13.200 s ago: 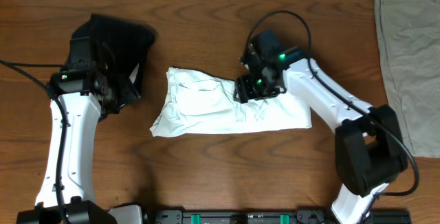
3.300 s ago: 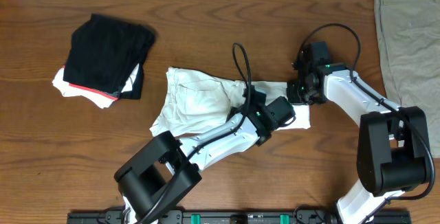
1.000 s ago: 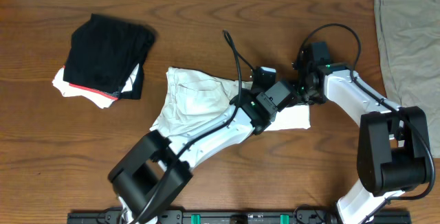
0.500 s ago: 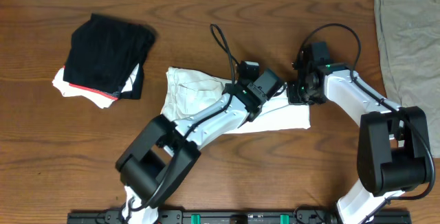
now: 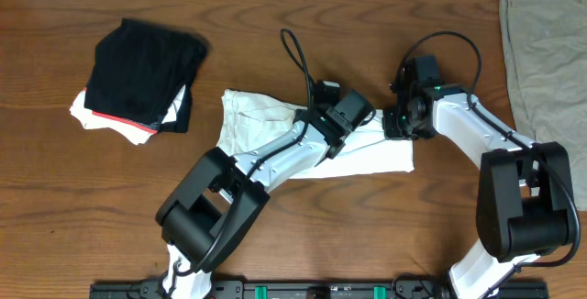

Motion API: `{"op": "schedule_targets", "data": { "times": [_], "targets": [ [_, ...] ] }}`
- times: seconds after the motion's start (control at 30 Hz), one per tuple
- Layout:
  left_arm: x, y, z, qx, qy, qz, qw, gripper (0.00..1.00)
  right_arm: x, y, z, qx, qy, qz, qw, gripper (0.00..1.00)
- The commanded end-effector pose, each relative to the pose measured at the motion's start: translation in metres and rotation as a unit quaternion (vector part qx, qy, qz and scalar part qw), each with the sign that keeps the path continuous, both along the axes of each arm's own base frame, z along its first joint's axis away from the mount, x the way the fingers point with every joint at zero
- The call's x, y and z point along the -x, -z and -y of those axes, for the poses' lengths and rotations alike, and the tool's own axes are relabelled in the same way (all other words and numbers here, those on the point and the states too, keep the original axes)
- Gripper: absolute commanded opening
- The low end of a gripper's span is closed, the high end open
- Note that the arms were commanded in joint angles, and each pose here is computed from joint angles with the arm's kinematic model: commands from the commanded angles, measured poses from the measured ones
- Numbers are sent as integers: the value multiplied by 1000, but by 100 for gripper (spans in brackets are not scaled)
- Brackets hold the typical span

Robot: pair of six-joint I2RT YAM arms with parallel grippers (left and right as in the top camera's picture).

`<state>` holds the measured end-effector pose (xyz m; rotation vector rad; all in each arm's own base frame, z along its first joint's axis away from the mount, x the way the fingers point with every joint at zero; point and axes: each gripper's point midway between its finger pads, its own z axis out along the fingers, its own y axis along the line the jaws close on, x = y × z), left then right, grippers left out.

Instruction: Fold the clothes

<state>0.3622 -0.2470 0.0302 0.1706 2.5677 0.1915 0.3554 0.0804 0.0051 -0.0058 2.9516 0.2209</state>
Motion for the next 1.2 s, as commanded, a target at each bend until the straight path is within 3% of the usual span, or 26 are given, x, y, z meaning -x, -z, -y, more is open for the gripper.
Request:
{"op": "schedule_targets", "data": {
  "times": [0.0,0.2,0.67,1.17],
  "targets": [
    [-10,-16,-21,-23,-13,22,999,52,6,19,16,28,14,-24,999,9],
    [-11,-12,-42,-40,-31,3,999,24,6,19,16,28,14,-24,999,9],
    [-10,-4,-74,-61,-59,-22,996,23,6,19,17,28,16,-24,999,9],
    [5,7,-69,-31,-48,-77,995,19,6,19,19,28,19,-26,999,8]
  ]
}}
